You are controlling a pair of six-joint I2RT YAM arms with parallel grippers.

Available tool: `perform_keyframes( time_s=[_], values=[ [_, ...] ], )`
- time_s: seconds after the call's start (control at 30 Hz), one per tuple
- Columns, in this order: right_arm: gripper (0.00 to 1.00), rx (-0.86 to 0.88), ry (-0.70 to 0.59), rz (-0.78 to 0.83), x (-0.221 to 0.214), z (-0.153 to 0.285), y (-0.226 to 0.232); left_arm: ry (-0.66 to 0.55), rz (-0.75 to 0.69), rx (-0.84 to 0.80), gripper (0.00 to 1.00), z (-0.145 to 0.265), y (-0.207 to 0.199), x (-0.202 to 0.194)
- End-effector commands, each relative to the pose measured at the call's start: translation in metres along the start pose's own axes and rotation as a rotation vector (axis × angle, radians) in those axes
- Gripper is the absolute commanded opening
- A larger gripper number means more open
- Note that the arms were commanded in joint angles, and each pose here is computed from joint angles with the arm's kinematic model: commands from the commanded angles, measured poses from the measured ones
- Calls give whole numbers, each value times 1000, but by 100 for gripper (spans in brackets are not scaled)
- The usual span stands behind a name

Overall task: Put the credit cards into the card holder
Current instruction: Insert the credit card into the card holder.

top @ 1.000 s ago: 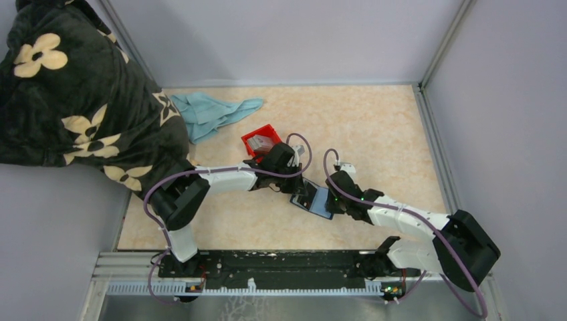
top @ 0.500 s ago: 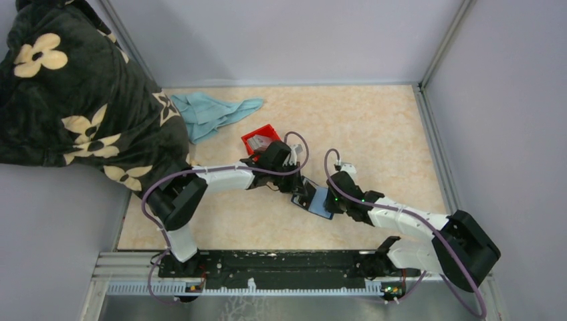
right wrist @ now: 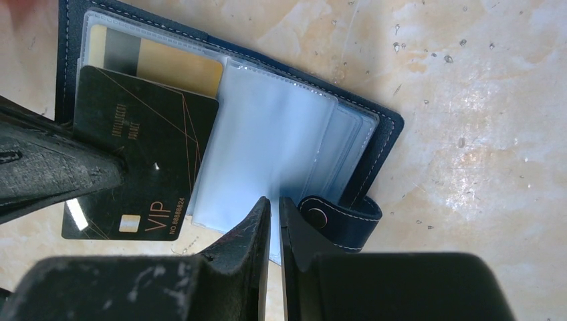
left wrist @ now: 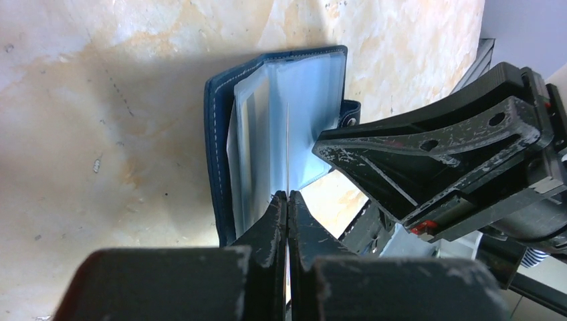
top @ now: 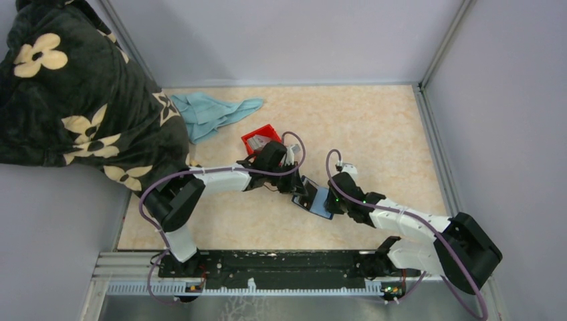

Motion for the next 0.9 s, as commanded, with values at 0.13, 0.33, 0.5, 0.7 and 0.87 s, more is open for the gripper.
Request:
perform_keyframes(
  time_s=[0.13, 0.33, 0.5, 0.7, 0.87],
  values=[
    [11, -55, 46, 4, -15, 2, -17, -12, 7, -30, 0, 0, -1, 0],
    [11, -53, 47, 3, -16, 2, -16, -12, 10, -23, 0, -2, 1, 1],
    [11, -57, 45, 2, -16, 3, -18, -20, 12, -3, 0, -3, 5, 1],
    [11, -59, 47, 1, -18, 3, -19, -37, 14, 21, 0, -2, 8, 3],
    [11, -54, 48, 1, -18, 3, -18, -31, 15, 15, 0, -3, 8, 3]
  ],
)
Point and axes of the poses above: each gripper's point midway between its finger pads, its own z axis back along the fingers, its own y axis along the line the jaws close on, x = y × z, the point moved 3 cm from there along z, back along the fingers, and after that the axes turned 7 degrees about z, right-handed, at the moved point
